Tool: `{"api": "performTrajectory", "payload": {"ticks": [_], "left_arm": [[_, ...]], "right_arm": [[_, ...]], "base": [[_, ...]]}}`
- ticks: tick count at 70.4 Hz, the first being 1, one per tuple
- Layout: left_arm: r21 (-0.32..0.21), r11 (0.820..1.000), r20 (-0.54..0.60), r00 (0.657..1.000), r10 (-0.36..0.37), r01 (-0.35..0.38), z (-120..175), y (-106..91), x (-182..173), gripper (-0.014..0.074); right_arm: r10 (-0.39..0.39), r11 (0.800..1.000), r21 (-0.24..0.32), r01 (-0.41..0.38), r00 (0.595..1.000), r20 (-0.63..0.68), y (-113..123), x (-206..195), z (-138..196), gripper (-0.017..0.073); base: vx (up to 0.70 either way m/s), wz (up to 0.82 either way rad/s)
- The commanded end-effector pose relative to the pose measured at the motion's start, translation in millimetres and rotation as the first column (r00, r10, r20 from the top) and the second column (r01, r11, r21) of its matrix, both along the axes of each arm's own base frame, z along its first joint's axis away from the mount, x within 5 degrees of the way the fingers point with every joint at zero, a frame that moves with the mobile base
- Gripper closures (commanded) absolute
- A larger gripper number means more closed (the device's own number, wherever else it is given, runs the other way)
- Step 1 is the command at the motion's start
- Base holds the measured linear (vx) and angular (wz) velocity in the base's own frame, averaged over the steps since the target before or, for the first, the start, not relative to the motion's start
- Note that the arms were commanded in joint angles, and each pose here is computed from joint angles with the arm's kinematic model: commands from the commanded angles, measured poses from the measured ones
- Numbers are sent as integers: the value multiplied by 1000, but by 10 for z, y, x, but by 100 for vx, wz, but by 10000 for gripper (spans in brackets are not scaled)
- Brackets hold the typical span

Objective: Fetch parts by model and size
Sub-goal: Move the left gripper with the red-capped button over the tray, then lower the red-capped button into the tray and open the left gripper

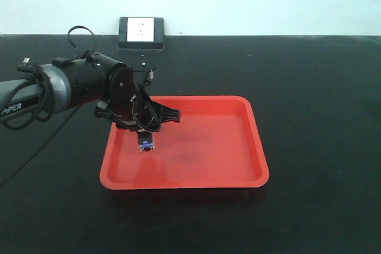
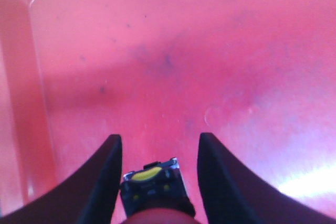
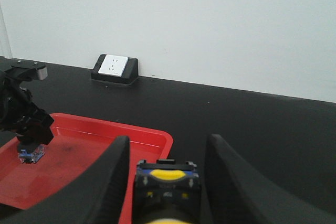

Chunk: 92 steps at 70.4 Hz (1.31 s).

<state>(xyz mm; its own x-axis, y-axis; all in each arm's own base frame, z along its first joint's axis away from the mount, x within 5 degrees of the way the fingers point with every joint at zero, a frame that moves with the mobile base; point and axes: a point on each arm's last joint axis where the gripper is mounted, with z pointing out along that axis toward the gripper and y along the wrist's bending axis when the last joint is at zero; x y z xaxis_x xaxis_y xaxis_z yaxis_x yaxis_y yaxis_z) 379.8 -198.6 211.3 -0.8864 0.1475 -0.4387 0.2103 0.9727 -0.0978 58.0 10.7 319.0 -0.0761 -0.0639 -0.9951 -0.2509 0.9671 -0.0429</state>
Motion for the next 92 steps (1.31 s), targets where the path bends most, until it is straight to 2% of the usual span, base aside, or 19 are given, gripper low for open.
{"api": "performTrajectory", "payload": {"ticks": [1, 10, 43, 55, 68, 84, 92], "left_arm": [[-48, 999, 124, 992, -3, 9, 323, -39, 33, 600], [-19, 1000, 120, 993, -13, 15, 247, -35, 65, 600], [-9, 1000, 102, 995, -17, 18, 127, -54, 97, 596], [-8, 1000, 106, 994, -19, 20, 129, -55, 100, 559], [-2, 1000, 91, 996, -18, 18, 124, -49, 90, 405], [4, 1000, 81, 997, -17, 16, 136, -40, 75, 81], [7, 1000, 76, 997, -15, 15, 171, -28, 56, -31]], "right_arm": [[18, 1000, 2, -19, 996, 88, 23, 15, 146, 564], [18, 1000, 2, -19, 996, 88, 23, 15, 146, 564], [5, 1000, -10, -4, 999, 43, 10, 17, 104, 564], [5, 1000, -10, -4, 999, 43, 10, 17, 104, 564], [4, 1000, -10, -4, 999, 42, 10, 17, 102, 564], [4, 1000, -10, -4, 999, 42, 10, 17, 102, 564], [5, 1000, -9, -4, 999, 41, 10, 17, 102, 564]], "base": [[0, 0], [0, 0], [0, 0], [0, 0], [0, 0], [0, 0], [0, 0]]}}
